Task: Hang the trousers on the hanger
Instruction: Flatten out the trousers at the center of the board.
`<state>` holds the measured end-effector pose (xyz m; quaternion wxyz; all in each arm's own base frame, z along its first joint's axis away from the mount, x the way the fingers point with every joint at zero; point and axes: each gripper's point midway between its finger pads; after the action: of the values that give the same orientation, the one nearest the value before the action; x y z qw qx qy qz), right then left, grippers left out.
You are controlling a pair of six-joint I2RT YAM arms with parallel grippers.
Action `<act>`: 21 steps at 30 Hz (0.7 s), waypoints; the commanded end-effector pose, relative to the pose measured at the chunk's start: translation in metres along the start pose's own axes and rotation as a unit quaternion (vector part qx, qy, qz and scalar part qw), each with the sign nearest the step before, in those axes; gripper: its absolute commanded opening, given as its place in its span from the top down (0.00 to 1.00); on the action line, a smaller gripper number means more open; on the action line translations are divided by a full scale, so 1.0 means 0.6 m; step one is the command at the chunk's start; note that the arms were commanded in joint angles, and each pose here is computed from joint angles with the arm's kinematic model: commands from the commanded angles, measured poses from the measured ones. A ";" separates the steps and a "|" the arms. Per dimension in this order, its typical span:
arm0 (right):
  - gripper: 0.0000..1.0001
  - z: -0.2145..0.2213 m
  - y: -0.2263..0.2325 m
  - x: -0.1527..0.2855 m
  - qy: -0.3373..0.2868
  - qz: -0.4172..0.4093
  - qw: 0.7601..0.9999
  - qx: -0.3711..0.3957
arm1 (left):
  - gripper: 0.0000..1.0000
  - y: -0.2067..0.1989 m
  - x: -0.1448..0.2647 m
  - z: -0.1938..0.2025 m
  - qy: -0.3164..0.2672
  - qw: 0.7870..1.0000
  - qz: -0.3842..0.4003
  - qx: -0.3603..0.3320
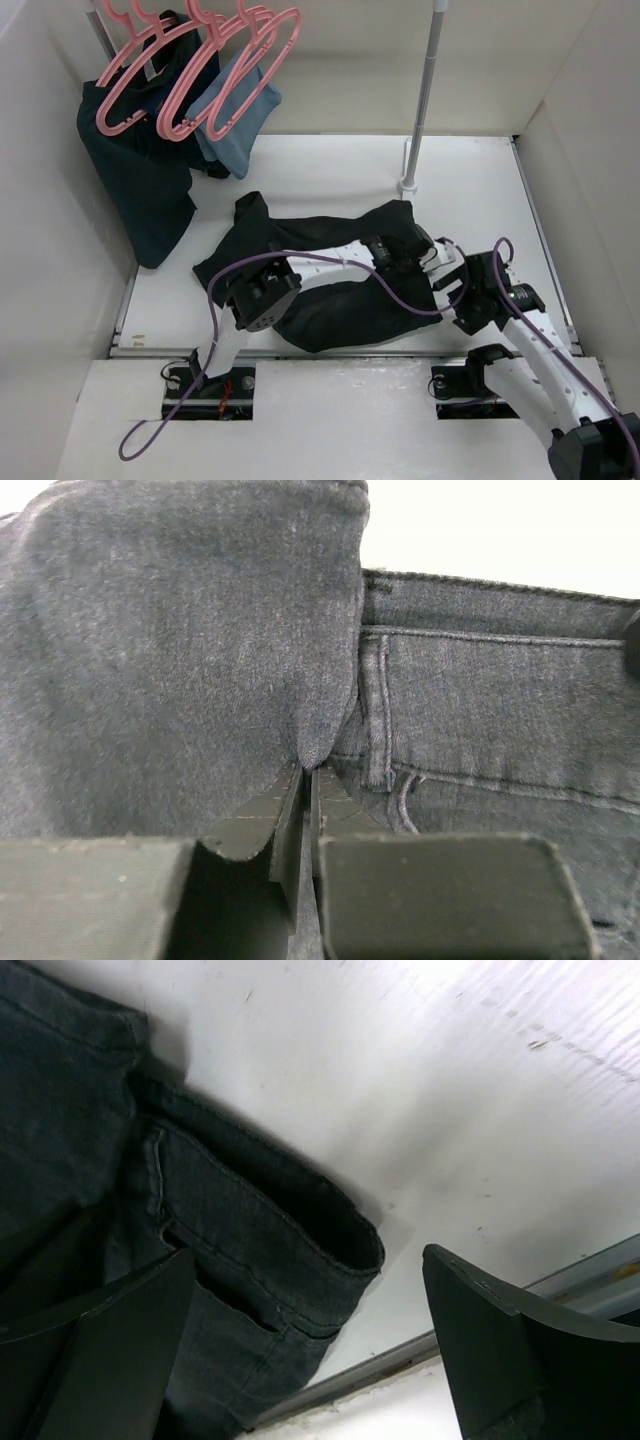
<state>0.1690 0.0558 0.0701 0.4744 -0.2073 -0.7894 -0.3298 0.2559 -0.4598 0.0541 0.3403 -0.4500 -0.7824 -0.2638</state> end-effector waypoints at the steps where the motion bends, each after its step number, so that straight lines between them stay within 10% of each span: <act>1: 0.00 0.010 0.029 -0.001 0.013 -0.037 0.999 0.031 | 1.00 0.039 0.055 -0.069 -0.037 0.998 -0.014 0.050; 6: 0.00 0.044 0.047 -0.009 0.044 -0.045 0.997 0.047 | 1.00 0.120 0.162 -0.138 -0.071 0.986 -0.049 0.142; 14: 0.04 0.098 0.076 -0.065 0.094 -0.055 0.992 0.066 | 1.00 0.211 0.321 -0.065 -0.064 0.974 -0.098 0.193; 17: 0.64 0.089 0.094 -0.094 0.095 -0.050 0.993 0.046 | 1.00 0.238 0.392 -0.026 -0.068 0.970 -0.137 0.189; 18: 0.98 0.071 0.117 -0.093 0.085 -0.062 0.993 0.051 | 1.00 0.268 0.436 -0.016 -0.081 0.965 -0.170 0.185; 21: 1.00 -0.045 0.170 -0.068 -0.005 -0.076 0.996 0.036 | 1.00 0.318 0.485 0.034 -0.062 0.954 -0.231 0.179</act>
<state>0.1920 0.1208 0.0227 0.5664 -0.1348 -0.7523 -0.3083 0.3074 -0.2616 0.2840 0.2928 -0.2717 -0.9096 -0.1141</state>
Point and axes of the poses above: each gripper's point midway between its finger pads, its own x axis back along the fingers, its own y axis along the line the jaws close on, z = x × y, and after that the axes turned 13 degrees about x, right-handed
